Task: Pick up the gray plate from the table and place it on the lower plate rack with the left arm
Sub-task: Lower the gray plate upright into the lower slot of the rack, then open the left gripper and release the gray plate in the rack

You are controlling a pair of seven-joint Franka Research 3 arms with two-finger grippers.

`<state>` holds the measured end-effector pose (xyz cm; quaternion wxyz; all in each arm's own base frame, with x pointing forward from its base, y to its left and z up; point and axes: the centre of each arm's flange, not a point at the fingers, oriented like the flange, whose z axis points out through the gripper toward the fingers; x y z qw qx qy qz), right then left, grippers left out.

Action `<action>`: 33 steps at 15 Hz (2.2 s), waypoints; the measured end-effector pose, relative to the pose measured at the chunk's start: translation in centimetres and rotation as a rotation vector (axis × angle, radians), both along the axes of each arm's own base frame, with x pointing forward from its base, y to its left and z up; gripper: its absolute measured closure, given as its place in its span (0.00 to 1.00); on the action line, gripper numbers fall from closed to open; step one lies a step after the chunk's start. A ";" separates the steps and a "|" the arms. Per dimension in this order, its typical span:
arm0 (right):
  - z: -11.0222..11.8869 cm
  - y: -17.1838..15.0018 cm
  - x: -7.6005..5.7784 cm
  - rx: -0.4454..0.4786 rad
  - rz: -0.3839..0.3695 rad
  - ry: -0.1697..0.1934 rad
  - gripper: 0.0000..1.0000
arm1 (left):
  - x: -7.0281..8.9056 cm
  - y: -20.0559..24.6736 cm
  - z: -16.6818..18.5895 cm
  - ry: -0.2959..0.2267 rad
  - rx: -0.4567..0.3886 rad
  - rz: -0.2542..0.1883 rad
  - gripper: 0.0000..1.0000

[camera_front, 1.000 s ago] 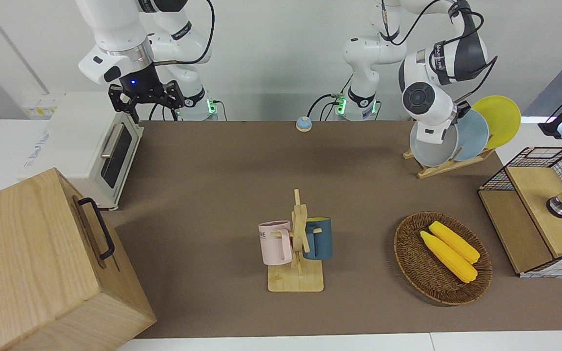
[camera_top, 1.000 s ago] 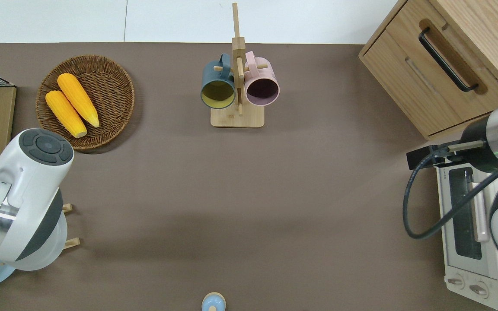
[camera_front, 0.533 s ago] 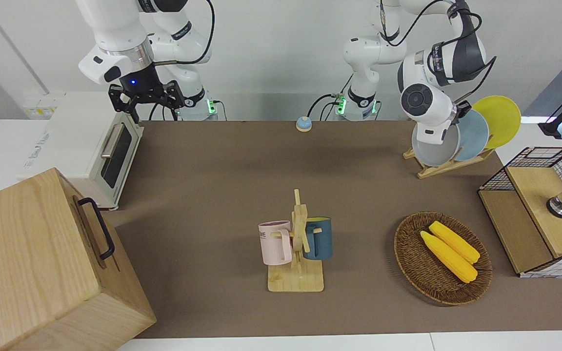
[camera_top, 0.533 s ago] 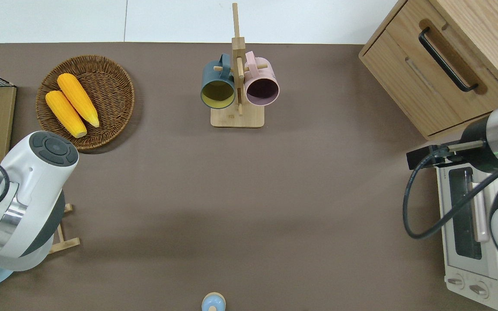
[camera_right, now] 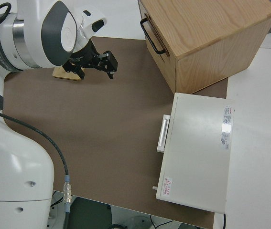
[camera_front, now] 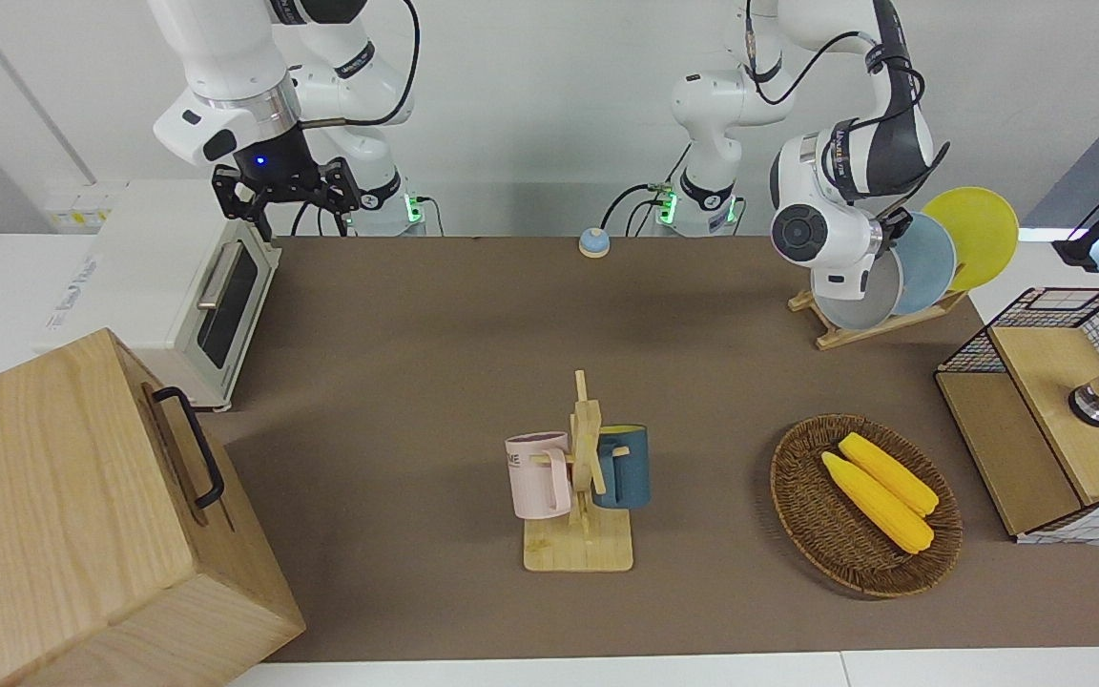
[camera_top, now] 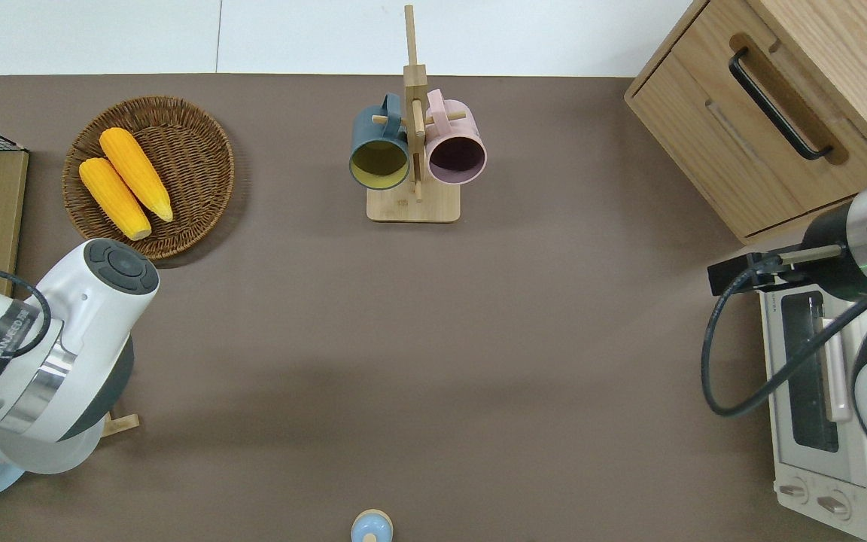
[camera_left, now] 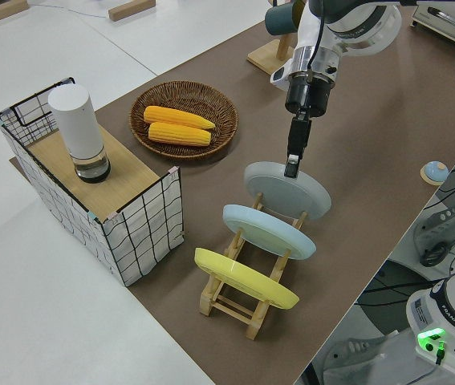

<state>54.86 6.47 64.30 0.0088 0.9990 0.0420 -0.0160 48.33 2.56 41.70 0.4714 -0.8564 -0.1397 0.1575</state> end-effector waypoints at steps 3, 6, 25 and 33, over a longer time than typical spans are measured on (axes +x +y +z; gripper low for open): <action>0.0 0.0 0.0 0.000 0.000 0.000 0.01 | -0.1 -0.2 -0.2 0.003 -0.013 0.008 0.80; 0.0 0.0 0.0 0.000 0.000 0.000 0.01 | -0.2 -0.2 -0.3 0.006 -0.020 0.011 0.48; 0.0 0.0 0.0 0.000 0.000 0.000 0.01 | 3.9 0.5 12.7 -0.188 -0.727 0.043 0.03; 0.0 0.0 0.0 0.000 0.000 0.000 0.01 | 3.8 1.0 18.7 -0.251 -1.044 0.028 0.03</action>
